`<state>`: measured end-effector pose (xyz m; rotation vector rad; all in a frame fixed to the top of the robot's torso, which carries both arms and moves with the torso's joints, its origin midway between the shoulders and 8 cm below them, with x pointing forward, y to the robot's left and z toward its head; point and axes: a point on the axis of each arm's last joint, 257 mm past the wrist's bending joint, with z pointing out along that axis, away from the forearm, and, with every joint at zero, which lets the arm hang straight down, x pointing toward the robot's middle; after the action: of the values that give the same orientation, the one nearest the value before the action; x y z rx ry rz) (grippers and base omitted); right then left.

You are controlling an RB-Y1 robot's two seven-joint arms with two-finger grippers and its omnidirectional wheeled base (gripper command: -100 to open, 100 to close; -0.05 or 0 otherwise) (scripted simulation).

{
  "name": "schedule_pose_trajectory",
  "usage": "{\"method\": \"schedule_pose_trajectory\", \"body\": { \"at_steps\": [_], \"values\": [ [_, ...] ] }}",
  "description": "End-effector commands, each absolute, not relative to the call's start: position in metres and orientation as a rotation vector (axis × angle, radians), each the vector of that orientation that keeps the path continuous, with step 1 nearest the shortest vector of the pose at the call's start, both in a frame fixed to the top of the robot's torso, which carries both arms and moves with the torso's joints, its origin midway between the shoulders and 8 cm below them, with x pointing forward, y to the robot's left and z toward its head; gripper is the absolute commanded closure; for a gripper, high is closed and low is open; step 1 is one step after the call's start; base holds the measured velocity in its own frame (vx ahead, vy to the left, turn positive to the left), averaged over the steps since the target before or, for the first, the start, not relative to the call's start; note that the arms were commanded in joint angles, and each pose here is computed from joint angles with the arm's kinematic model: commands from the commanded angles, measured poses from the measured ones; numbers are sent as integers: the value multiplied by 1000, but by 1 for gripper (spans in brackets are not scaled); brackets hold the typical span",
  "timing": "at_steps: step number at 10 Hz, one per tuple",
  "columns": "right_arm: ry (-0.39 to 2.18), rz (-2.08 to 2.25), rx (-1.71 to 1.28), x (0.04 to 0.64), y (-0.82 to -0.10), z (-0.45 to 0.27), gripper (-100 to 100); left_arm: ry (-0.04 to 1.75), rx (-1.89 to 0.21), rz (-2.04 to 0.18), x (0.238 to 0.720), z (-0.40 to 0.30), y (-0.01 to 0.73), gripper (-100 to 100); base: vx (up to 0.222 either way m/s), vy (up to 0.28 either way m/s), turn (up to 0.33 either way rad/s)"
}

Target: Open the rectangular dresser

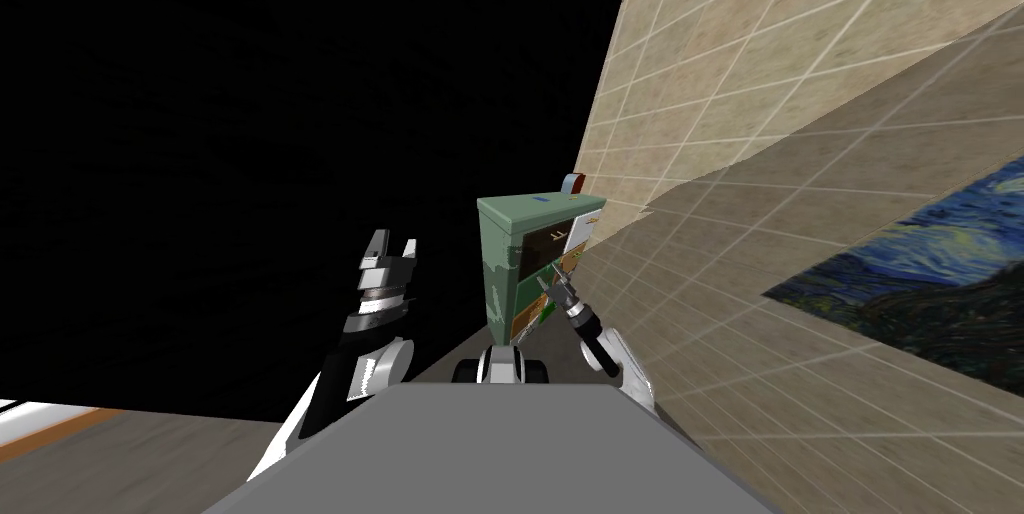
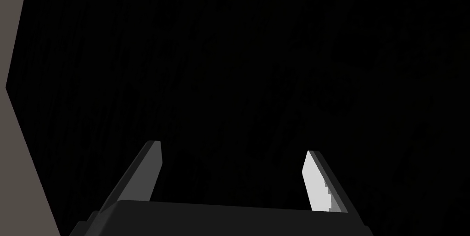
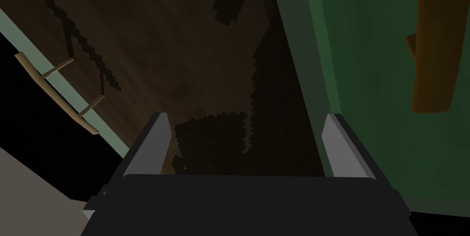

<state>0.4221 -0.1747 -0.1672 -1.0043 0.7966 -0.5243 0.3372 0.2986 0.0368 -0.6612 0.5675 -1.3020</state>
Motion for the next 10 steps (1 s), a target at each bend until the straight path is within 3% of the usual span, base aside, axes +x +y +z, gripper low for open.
{"method": "schedule_pose_trajectory", "body": {
  "at_steps": [1, 10],
  "values": [
    [782, -583, -1057, 423, -176, -182, -100, 567, -661, -1302, 337, 37, 299, 0, 0, -7, -28],
    [747, -737, -1213, 423, -178, -235, -100, 567, -661, -1302, 337, 37, 299, 0, 0, -4, -26]
  ]
}}
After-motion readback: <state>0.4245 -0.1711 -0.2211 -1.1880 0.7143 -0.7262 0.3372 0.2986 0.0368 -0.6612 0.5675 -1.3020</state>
